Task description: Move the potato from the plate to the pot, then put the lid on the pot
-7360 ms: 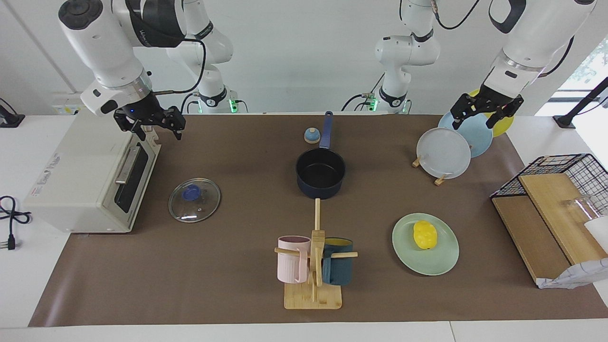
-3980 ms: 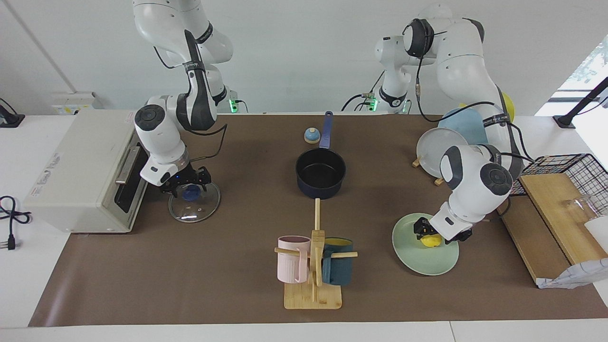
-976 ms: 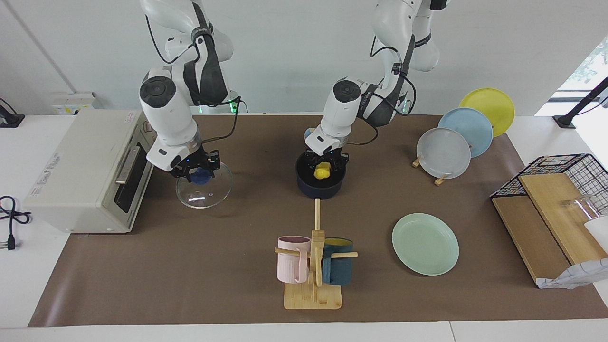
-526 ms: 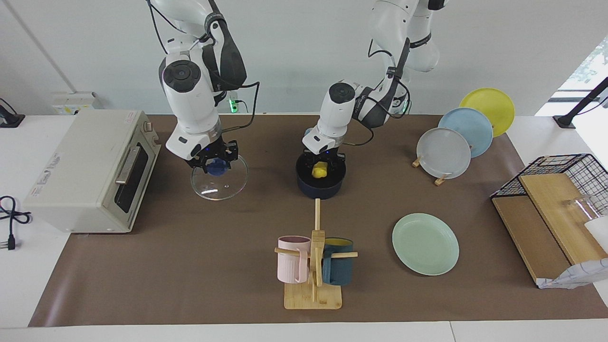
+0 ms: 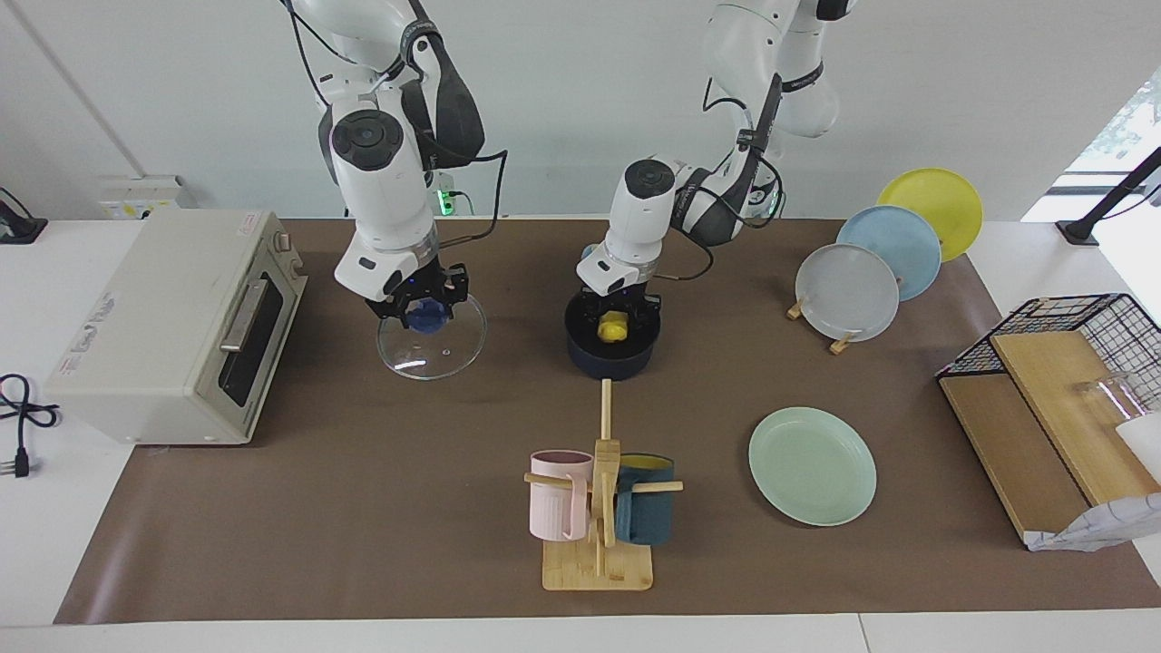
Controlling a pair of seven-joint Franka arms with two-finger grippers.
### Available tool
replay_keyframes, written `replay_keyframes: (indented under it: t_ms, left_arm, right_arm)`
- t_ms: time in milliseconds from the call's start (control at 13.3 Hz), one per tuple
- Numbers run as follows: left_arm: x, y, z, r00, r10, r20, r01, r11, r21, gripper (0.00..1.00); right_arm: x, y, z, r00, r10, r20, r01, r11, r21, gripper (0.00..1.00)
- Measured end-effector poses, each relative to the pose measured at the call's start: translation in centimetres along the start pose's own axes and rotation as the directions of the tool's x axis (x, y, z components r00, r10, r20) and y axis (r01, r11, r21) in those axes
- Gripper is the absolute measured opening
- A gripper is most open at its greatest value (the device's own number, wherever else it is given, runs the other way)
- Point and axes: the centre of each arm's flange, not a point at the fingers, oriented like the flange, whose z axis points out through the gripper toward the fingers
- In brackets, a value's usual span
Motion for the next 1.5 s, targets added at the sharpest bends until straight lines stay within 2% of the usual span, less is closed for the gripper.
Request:
replay_keyframes:
  t_ms: [75, 150, 300, 451, 601, 901, 1051, 1202, 1502]
  left_arm:
    - [0.4, 0.1, -0.9, 1.0, -0.002, 0.011, 0.002, 1.0, 0.005, 0.94]
    - [1.1, 0.1, -2.4, 1.0, -0.008, 0.025, 0.008, 1.0, 0.012, 1.0]
    - [3.2, -1.1, -7.0, 0.998, -0.039, 0.046, 0.038, 0.999, 0.024, 1.0]
    - [5.3, -4.3, -12.5, 0.995, -0.084, 0.047, 0.083, 0.996, 0.026, 1.0]
    - [7.2, -9.5, -17.9, 0.992, -0.126, 0.028, 0.125, 0.992, 0.02, 1.0]
    - [8.0, -25.4, -27.5, 0.991, -0.136, 0.018, 0.136, 0.99, 0.027, 1.0]
    - [7.4, -32.1, -29.6, 0.995, -0.098, 0.018, 0.098, 0.995, 0.031, 1.0]
    - [6.8, -35.8, -30.0, 0.998, -0.057, 0.024, 0.056, 0.998, 0.033, 1.0]
    - [5.6, -36.7, -30.2, 0.995, -0.046, 0.09, 0.044, 0.999, 0.031, 1.0]
  right_arm:
    - [0.0, -0.1, 0.0, 1.0, -0.001, 0.0, 0.001, 1.0, 0.0, 0.67]
    - [0.0, -0.2, 0.0, 1.0, -0.004, 0.0, 0.004, 1.0, 0.0, 0.67]
    - [0.0, -0.8, -0.1, 1.0, -0.013, -0.001, 0.013, 1.0, 0.001, 0.67]
    - [0.0, -1.5, -0.2, 1.0, 0.001, -0.004, -0.001, 1.0, 0.001, 0.67]
    - [0.2, -2.5, -0.8, 0.999, 0.033, -0.015, -0.033, 0.999, 0.027, 0.67]
    - [0.4, -9.4, -2.1, 0.996, 0.062, -0.066, -0.059, 0.997, 0.055, 0.67]
    - [0.7, -14.9, -2.4, 0.991, 0.103, -0.085, -0.097, 0.993, 0.068, 0.67]
    - [1.0, -21.6, -2.6, 0.99, 0.108, -0.092, -0.103, 0.993, 0.059, 0.67]
    - [1.6, -28.5, -0.7, 0.993, 0.101, -0.06, -0.101, 0.995, -0.002, 0.67]
